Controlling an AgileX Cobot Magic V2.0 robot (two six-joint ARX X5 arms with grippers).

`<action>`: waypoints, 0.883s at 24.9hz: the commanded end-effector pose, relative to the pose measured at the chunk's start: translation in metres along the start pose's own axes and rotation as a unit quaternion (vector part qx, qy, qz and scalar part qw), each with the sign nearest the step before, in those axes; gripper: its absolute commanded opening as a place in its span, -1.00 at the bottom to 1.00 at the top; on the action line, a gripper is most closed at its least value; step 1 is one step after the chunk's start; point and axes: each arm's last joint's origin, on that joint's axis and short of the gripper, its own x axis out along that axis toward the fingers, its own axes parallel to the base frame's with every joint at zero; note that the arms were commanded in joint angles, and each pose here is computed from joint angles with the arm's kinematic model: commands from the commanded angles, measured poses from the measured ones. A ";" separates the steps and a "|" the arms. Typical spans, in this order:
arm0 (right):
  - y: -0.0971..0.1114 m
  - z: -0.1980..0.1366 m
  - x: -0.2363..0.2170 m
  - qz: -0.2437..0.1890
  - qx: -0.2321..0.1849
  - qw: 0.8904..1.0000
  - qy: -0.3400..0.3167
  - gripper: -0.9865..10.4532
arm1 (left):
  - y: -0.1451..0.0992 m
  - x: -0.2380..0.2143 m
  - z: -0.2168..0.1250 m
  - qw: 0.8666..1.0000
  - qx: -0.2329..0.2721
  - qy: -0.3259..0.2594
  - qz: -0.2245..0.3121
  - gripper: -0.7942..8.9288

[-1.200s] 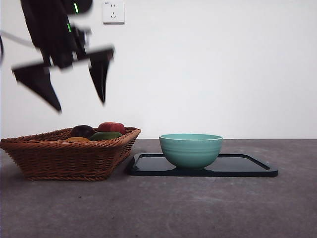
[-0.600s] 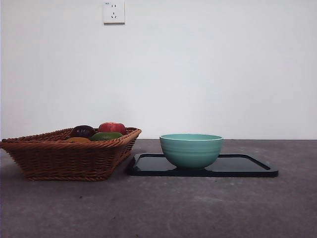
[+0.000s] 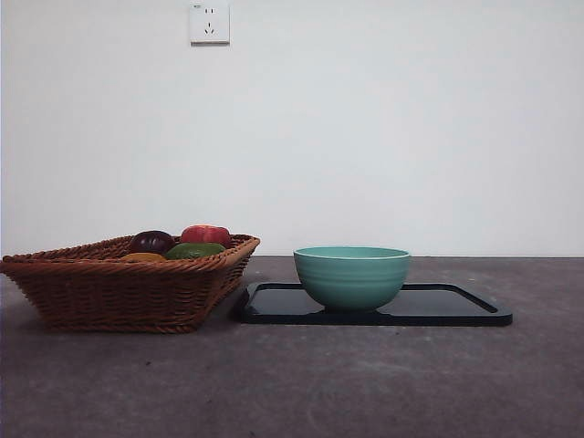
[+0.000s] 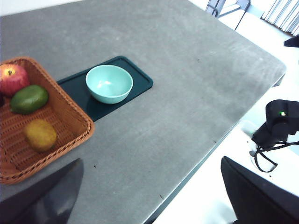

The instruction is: Pick up the wifruite, put it on the bowl, pick up the plate, put it on desk

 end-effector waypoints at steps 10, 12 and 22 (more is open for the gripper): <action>-0.007 0.052 0.091 -0.053 0.083 0.968 0.232 0.26 | -0.004 -0.009 0.000 0.999 0.023 -0.018 -0.013 0.13; -0.010 0.066 0.123 -0.065 0.088 0.952 0.287 0.26 | -0.004 -0.009 0.000 0.999 0.023 -0.019 -0.013 0.13; -0.024 0.127 0.250 -0.117 0.059 0.904 0.406 0.26 | -0.004 -0.009 -0.001 1.000 0.022 -0.014 -0.013 0.13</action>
